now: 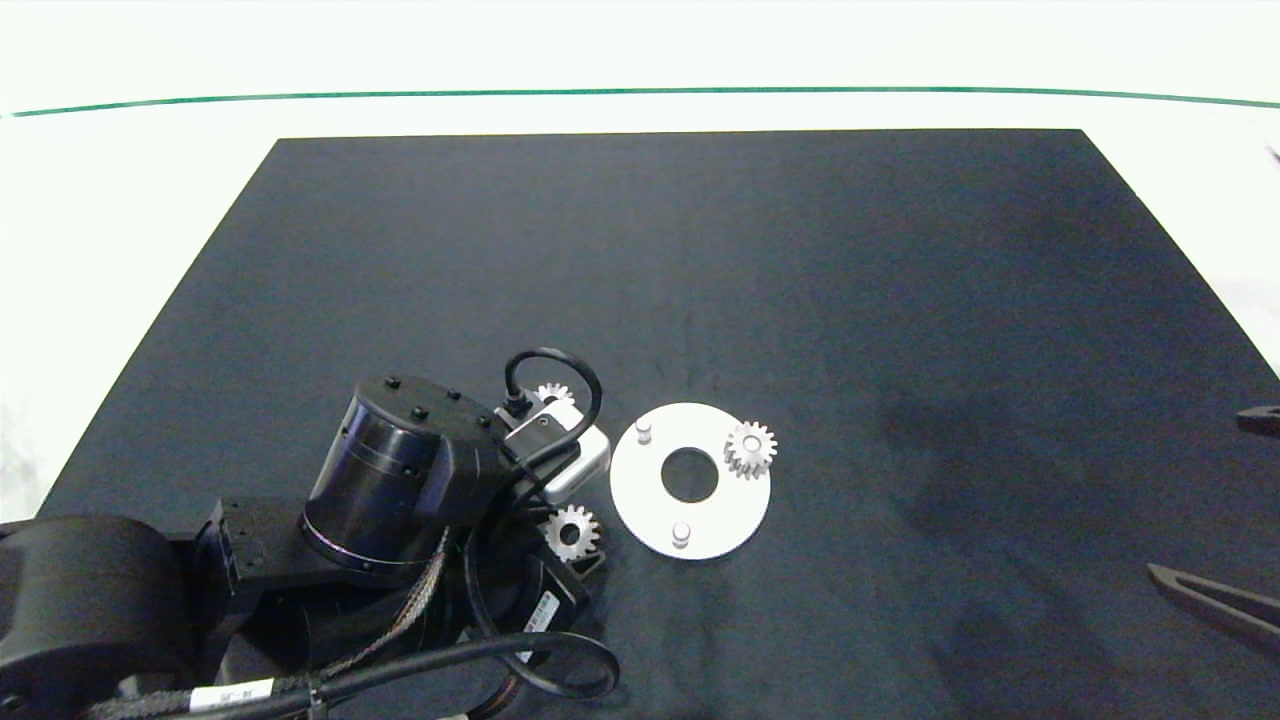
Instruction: Install three planetary gears onto the carrier pins
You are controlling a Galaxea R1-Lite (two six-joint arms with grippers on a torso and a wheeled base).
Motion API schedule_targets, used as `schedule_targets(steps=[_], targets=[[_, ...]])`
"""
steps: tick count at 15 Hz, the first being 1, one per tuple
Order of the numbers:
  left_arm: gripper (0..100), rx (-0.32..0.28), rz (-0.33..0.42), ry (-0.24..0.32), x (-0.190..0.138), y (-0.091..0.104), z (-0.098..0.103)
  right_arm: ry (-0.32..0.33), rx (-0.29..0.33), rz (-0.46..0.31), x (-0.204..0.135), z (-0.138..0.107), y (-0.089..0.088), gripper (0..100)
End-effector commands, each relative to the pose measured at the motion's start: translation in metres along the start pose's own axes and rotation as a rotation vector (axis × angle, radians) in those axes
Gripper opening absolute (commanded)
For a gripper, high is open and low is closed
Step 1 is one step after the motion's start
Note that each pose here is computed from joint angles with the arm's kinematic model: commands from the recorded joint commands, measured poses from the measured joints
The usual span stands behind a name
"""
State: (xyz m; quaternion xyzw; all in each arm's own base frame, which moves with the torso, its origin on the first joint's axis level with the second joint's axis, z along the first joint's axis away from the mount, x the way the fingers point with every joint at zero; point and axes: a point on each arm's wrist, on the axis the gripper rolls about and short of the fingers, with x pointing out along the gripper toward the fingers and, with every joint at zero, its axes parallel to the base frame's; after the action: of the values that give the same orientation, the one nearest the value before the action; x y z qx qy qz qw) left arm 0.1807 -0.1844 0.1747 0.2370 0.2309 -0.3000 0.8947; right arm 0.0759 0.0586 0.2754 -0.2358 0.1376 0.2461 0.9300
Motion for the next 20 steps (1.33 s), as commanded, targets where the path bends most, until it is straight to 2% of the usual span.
schedule_targets(steps=[1, 6, 10, 20], targets=[[7, 0.026, -0.028, 0.0, -0.007, -0.004, 0.023, -0.002, -0.003, -0.001, -0.001, 0.0, 0.0, 100], [7, 0.063, -0.076, -0.001, 0.013, -0.023, 0.047, -0.016, -0.015, -0.006, -0.005, 0.0, -0.001, 100], [7, 0.095, -0.115, -0.033, 0.014, -0.041, 0.057, -0.022, -0.013, -0.008, -0.007, -0.001, -0.002, 100], [7, 0.151, -0.107, -0.011, 0.032, -0.047, 0.06, -0.024, -0.016, -0.006, -0.007, -0.001, -0.001, 100]])
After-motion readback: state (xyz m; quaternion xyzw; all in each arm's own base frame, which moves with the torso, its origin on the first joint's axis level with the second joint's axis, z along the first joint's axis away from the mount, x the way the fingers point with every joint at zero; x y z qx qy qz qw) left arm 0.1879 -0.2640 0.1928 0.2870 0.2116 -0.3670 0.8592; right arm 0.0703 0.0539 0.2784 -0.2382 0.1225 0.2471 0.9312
